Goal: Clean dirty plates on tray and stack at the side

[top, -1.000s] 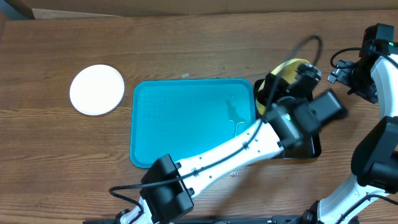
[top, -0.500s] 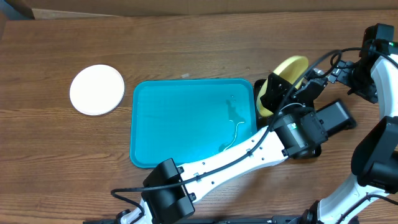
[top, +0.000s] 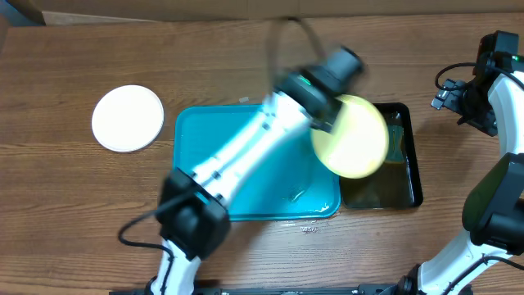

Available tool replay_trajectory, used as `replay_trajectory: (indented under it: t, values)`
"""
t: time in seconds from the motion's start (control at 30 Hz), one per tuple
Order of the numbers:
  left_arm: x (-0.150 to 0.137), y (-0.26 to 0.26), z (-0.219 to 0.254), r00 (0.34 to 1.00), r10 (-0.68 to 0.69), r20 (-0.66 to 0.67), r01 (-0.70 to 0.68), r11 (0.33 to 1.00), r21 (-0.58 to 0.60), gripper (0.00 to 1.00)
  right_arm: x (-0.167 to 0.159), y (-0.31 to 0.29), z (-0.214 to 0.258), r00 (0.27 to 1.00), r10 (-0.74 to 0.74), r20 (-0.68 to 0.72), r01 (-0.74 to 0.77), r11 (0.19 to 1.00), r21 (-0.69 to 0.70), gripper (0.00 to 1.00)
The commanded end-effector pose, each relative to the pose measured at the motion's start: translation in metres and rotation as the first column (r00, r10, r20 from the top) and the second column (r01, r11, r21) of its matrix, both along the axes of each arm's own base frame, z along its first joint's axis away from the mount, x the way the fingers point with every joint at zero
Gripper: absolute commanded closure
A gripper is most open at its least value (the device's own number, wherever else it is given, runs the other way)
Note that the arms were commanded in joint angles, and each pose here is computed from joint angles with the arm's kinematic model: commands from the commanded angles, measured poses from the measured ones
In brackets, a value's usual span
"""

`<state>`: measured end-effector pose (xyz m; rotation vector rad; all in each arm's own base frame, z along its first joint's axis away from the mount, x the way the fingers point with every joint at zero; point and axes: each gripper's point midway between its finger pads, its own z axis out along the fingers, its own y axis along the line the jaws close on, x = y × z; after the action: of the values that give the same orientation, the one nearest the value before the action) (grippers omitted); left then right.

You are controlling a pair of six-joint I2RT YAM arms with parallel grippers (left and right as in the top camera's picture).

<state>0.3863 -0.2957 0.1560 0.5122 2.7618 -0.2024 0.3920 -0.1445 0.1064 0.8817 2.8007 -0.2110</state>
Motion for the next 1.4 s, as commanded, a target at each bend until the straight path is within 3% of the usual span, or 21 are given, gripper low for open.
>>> replay_trajectory:
  t: [0.0, 0.3, 0.47, 0.7, 0.73, 0.77, 0.87, 1.37]
  values:
    - [0.009, 0.042, 0.005, 0.973, 0.102, -0.206, -0.137, 0.977, -0.161, 0.96, 0.004, -0.003, 0.014, 0.999, -0.006, 0.041, 0.006, 1.0, -0.019, 0.0]
    - [0.016, 0.206, -0.018, 0.815, 0.427, -0.393, -0.467, 0.884, -0.009, 0.96, 0.006, -0.003, 0.015, 0.999, -0.006, 0.047, 0.007, 1.0, -0.021, 0.0]
    - [-0.002, 0.24, -0.044, 0.73, 0.493, -0.474, -0.534, 0.844, 0.054, 0.96, 0.006, -0.003, 0.015, 0.999, -0.006, 0.048, 0.007, 1.0, -0.021, 0.0]
    - [-0.018, 0.242, -0.079, 0.709, 0.482, -0.516, -0.517, 0.852, 0.085, 0.94, 0.006, -0.003, 0.015, 0.999, -0.006, 0.048, 0.007, 1.0, -0.021, 0.0]
    - [-0.019, 0.242, -0.081, 0.708, 0.481, -0.517, -0.516, 0.852, 0.087, 0.84, 0.006, -0.003, 0.015, 0.999, -0.006, 0.048, 0.007, 1.0, -0.021, 0.0]
    - [-0.019, 0.243, -0.081, 0.706, 0.482, -0.519, -0.517, 0.852, 0.088, 0.64, 0.006, -0.003, 0.015, 0.999, -0.006, 0.048, 0.007, 1.0, -0.021, 0.0]
    - [-0.018, 0.243, -0.081, 0.708, 0.482, -0.516, -0.518, 0.851, 0.085, 0.4, 0.006, -0.003, 0.015, 0.999, -0.006, 0.048, 0.007, 1.0, -0.021, 0.0]
    - [0.02, 0.239, -0.083, 0.783, 0.474, -0.403, -0.522, 0.853, -0.011, 0.29, 0.006, -0.003, 0.015, 0.999, -0.006, 0.048, 0.007, 1.0, -0.021, 0.0]
